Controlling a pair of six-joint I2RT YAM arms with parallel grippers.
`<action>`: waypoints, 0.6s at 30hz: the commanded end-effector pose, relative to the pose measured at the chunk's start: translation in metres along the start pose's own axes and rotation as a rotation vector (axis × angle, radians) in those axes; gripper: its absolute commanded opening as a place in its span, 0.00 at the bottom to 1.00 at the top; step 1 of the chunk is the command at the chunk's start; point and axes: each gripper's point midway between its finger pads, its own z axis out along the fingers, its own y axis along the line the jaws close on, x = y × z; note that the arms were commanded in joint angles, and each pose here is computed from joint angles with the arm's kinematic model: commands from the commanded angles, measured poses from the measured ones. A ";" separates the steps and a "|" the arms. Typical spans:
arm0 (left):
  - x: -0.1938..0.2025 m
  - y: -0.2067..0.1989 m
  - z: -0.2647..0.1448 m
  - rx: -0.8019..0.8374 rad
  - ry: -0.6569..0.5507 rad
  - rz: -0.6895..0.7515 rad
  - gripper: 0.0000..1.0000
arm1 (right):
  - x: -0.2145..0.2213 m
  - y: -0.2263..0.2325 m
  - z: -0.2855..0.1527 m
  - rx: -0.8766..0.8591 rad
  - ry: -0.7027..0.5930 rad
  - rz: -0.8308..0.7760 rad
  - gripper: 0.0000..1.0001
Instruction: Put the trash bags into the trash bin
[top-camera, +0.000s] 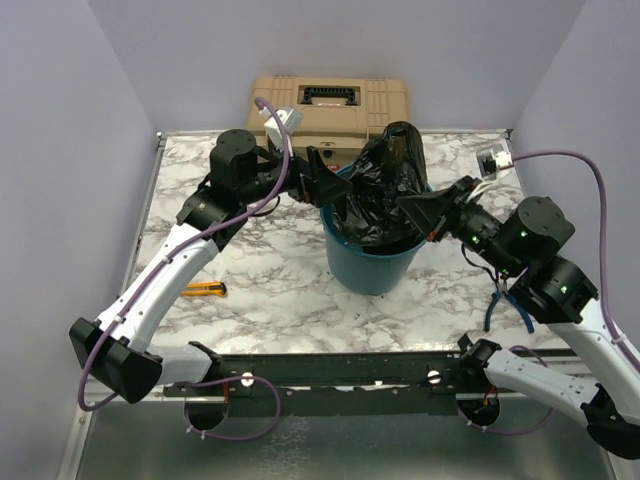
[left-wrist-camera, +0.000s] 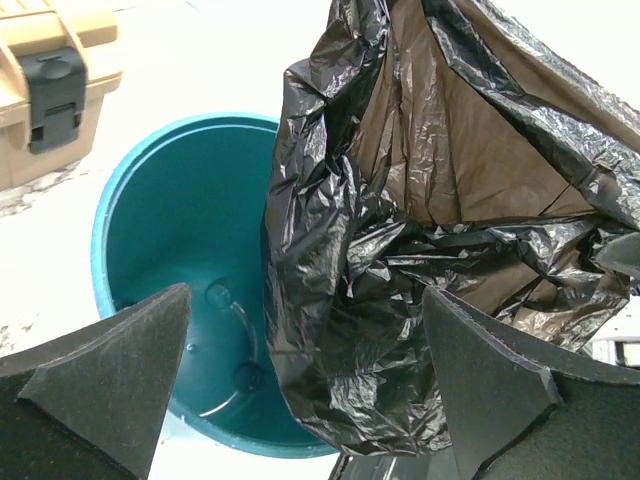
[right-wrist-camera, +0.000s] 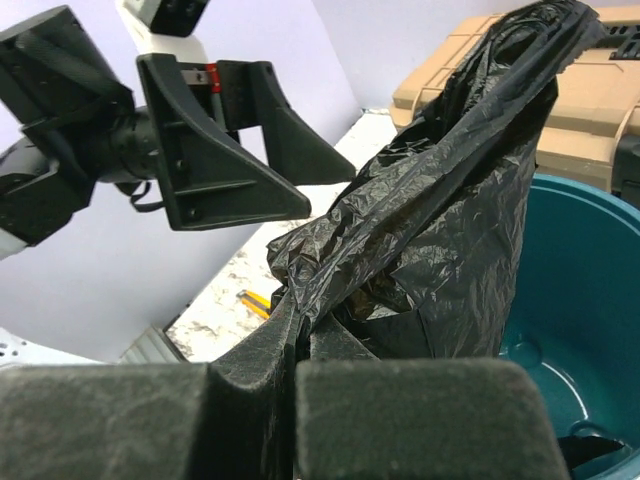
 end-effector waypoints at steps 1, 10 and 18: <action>-0.004 -0.023 -0.001 0.134 0.026 0.054 0.99 | -0.016 0.015 -0.013 -0.058 -0.047 0.033 0.01; 0.008 -0.026 0.003 0.192 0.071 0.043 0.88 | -0.016 0.019 -0.021 -0.078 -0.054 0.052 0.01; 0.007 -0.045 -0.001 0.311 0.090 0.061 0.11 | 0.005 -0.001 -0.023 0.006 -0.020 0.085 0.01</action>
